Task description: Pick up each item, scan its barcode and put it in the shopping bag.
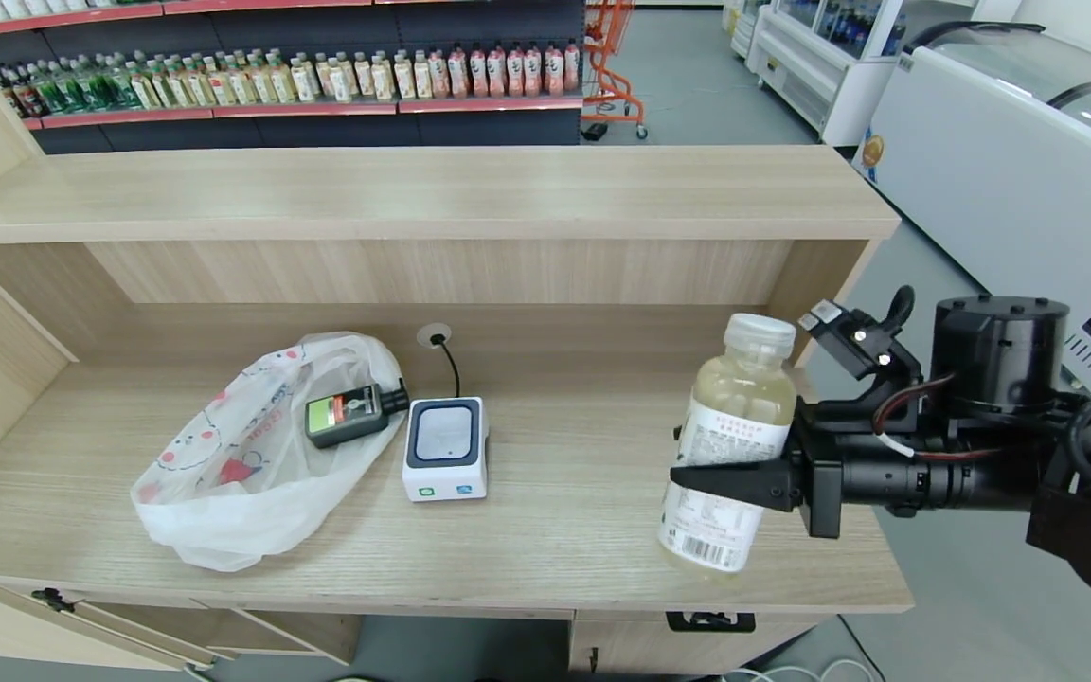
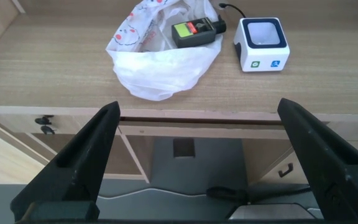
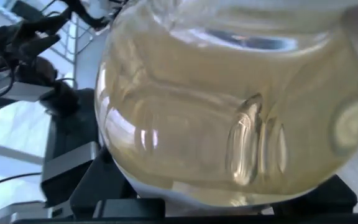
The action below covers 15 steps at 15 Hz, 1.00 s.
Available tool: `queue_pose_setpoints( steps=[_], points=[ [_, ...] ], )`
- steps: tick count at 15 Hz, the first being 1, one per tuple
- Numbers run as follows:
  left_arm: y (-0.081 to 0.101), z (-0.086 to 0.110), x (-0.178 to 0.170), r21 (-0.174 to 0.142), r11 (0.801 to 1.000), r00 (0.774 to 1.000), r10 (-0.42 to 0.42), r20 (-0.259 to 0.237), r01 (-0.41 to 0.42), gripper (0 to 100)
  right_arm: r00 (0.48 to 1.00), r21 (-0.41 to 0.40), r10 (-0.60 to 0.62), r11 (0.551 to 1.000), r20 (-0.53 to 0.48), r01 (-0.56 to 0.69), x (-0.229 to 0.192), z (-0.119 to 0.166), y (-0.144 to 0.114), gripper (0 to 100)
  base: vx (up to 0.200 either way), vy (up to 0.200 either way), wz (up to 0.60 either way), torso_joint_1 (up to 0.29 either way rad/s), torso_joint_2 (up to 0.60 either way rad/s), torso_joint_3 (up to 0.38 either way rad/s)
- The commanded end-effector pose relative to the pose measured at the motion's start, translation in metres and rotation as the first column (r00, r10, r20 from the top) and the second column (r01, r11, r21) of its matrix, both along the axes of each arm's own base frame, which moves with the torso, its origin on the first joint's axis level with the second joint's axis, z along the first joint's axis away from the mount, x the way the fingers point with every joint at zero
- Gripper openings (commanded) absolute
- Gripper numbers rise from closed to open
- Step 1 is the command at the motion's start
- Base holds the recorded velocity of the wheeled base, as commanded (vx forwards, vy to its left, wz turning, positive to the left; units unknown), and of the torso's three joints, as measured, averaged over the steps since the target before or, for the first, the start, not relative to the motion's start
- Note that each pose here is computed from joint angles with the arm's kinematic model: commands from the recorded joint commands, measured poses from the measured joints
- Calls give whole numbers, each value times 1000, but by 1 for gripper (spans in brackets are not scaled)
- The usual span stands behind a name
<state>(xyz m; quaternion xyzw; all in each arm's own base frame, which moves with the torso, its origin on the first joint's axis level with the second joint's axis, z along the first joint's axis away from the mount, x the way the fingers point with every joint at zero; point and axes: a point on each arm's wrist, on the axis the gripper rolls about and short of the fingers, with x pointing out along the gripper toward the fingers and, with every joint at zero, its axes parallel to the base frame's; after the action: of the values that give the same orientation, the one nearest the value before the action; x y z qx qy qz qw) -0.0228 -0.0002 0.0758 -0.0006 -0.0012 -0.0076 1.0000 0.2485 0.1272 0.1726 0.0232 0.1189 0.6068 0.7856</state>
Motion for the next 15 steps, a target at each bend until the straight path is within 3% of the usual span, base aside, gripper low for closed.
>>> queue_pose_setpoints(
  steps=[1,5,8,15],
  points=[
    [0,0,0,0,1000,1000,0,1,0,100,999,-7,35,999,-41,-35,-6,-3,0,0,0,0,0,0,0,0],
    [0,0,0,0,1000,1000,0,1,0,100,995,-16,53,998,-88,-55,-7,-9,1,0,0,0,0,0,0,0],
    [0,0,0,0,1000,1000,0,1,0,100,988,17,49,999,-143,-47,-11,1,4,0,0,0,0,0,0,0],
    [0,0,0,0,1000,1000,0,1,0,100,992,-27,-61,998,-108,58,-27,4,23,0,0,0,0,0,0,0]
  ],
)
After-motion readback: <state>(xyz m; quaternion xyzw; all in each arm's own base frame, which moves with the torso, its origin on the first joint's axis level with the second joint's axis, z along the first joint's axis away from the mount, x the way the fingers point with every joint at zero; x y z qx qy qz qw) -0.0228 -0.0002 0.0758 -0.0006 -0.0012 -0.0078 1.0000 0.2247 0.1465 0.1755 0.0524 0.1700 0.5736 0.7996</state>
